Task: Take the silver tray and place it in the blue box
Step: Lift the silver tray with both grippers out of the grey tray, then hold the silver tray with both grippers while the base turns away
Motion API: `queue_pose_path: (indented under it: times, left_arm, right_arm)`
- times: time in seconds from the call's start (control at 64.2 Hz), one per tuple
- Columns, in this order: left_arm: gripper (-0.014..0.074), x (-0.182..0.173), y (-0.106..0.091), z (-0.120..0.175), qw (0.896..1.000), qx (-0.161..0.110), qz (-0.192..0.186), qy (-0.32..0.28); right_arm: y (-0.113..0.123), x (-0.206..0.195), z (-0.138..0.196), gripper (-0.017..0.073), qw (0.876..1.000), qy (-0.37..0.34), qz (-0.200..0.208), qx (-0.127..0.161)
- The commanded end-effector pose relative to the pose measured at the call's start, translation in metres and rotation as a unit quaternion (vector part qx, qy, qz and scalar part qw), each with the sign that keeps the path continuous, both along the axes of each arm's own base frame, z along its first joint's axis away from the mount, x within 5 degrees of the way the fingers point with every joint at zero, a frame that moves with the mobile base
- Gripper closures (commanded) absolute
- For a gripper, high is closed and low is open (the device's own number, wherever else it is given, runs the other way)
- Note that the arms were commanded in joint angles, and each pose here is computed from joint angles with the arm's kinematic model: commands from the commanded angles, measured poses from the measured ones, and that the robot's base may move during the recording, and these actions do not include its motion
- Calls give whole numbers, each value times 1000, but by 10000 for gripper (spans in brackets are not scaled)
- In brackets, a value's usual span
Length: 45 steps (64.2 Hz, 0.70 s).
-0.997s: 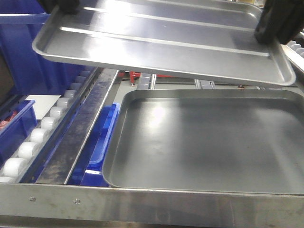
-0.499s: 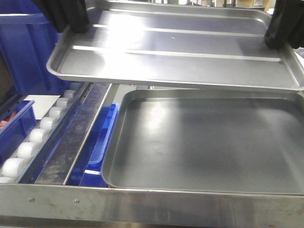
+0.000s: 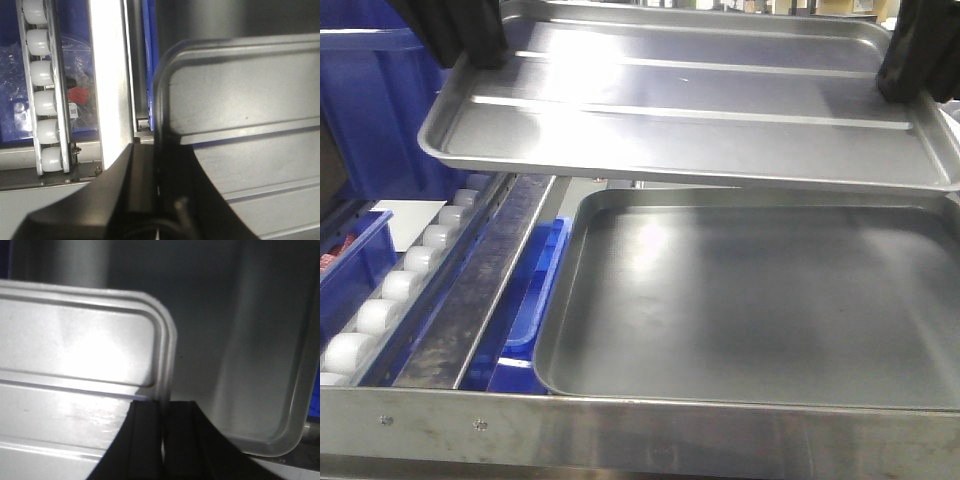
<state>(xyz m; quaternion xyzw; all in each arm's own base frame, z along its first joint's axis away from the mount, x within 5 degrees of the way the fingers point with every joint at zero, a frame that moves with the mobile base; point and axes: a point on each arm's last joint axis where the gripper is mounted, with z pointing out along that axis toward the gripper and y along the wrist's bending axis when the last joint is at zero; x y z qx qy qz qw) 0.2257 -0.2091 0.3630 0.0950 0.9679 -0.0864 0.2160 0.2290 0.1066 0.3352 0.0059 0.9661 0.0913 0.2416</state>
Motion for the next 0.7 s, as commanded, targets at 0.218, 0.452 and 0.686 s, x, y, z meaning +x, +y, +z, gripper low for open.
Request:
queue_pose_path:
  times: [0.218,0.452,0.686]
  left_arm:
    - [699,-8,17,13,999,43,11,-1]
    - [699,-8,17,13,999,43,11,-1]
    - [699,-8,17,13,999,43,11,-1]
  right_arm:
    - [-10,0,19,501,998,-52,-1,-25]
    - [-10,0,19,501,998,-52,-1,-25]
    - [-10,0,19,501,998,-52,-1,-25]
